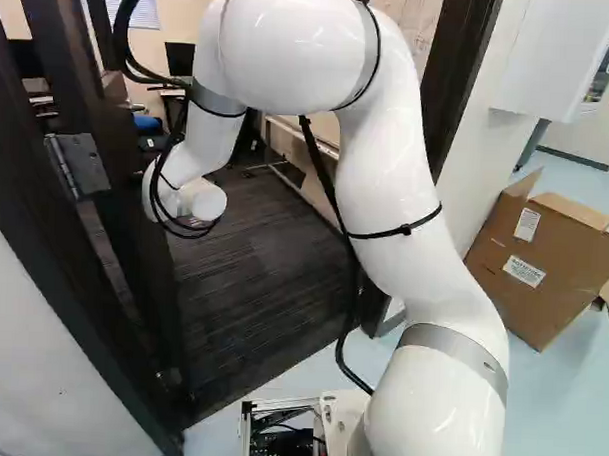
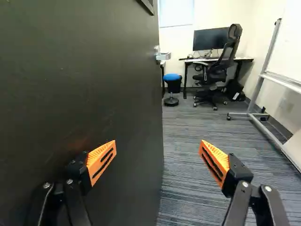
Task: Open the door and move inside
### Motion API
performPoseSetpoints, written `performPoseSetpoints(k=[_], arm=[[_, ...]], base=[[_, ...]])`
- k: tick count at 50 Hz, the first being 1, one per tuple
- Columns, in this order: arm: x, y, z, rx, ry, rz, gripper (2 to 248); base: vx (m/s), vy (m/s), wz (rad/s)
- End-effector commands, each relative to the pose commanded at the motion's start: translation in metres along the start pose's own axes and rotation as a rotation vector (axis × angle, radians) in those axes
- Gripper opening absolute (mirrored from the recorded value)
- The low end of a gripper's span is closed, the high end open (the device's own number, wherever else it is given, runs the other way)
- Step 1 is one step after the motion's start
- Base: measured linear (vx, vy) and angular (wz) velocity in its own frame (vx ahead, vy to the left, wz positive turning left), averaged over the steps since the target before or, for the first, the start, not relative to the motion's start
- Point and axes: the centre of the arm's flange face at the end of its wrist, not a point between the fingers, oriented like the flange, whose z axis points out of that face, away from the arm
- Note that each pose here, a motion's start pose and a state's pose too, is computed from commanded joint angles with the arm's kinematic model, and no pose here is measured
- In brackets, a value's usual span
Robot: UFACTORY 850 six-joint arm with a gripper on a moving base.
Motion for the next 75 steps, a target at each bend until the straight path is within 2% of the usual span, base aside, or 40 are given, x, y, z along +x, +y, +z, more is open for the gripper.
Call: performPoseSetpoints(k=[13, 29, 59, 75], arm=[[-0.001, -0.005, 0.007, 0.011, 0.005, -0.004, 247], [0.000, -0.003, 0.006, 0.008, 0.004, -0.004, 247], [0.003, 0.026, -0.010, -0.034, -0.006, 0.001, 247], [0.005, 0.046, -0.023, -0.066, -0.014, 0.005, 247]], base=[[0.000, 0.000, 0.000], [0.002, 0.006, 0.004], [0.000, 0.000, 0.000], [0.000, 0.000, 0.000]])
